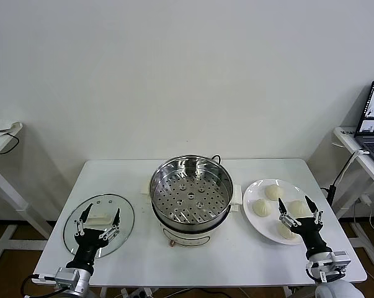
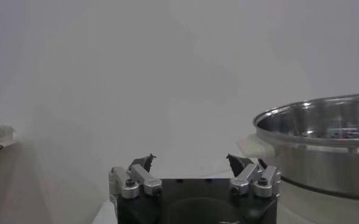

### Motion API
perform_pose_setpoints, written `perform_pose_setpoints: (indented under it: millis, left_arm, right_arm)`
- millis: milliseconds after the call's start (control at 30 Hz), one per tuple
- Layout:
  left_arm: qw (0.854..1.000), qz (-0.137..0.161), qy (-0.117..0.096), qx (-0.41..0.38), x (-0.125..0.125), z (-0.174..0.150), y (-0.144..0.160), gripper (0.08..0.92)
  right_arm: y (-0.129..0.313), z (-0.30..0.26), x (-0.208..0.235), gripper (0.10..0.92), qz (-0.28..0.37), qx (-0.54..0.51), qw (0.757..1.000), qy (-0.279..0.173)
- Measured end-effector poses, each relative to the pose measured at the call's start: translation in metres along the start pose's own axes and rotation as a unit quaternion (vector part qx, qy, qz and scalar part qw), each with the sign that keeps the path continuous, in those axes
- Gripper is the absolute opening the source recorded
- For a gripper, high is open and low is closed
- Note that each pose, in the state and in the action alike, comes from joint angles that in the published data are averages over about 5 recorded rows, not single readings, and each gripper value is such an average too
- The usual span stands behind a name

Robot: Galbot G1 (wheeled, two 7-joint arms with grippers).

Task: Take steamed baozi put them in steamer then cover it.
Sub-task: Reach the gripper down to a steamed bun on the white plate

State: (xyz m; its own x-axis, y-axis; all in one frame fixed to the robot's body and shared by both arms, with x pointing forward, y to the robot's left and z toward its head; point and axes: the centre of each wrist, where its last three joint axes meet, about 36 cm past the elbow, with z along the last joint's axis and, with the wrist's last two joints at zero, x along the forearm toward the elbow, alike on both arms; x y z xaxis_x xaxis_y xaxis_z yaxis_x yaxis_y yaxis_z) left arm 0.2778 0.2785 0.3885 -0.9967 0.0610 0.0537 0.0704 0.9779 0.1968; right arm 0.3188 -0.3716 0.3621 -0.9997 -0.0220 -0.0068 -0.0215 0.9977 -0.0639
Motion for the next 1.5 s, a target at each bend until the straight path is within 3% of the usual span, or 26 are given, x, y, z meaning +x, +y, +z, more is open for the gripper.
perform_pose_setpoints:
  millis: [433,800,1100,1500]
  left_arm:
    - [1.000,0.004,-0.005,-0.003,-0.003,-0.001,0.001,0.823]
    - [1.000,0.008,-0.011,-0.003,-0.008,0.000,0.005,0.823]
    - [1.000,0.009,-0.017,0.004,-0.011,-0.001,0.005,0.823]
    - [1.000,0.002,-0.021,0.010,-0.013,-0.006,0.004,0.823]
  right_arm:
    - [-0.018,-0.006,-0.019,0.823,0.003,0.043,0.999,0.011]
    - [-0.061,-0.036,-0.064,0.823,-0.036,0.209,0.976,0.040]
    - [-0.101,-0.076,-0.124,0.823,-0.125,0.363,0.919,0.089]
    - [-0.117,-0.115,-0.226,0.823,-0.301,0.470,0.806,0.197]
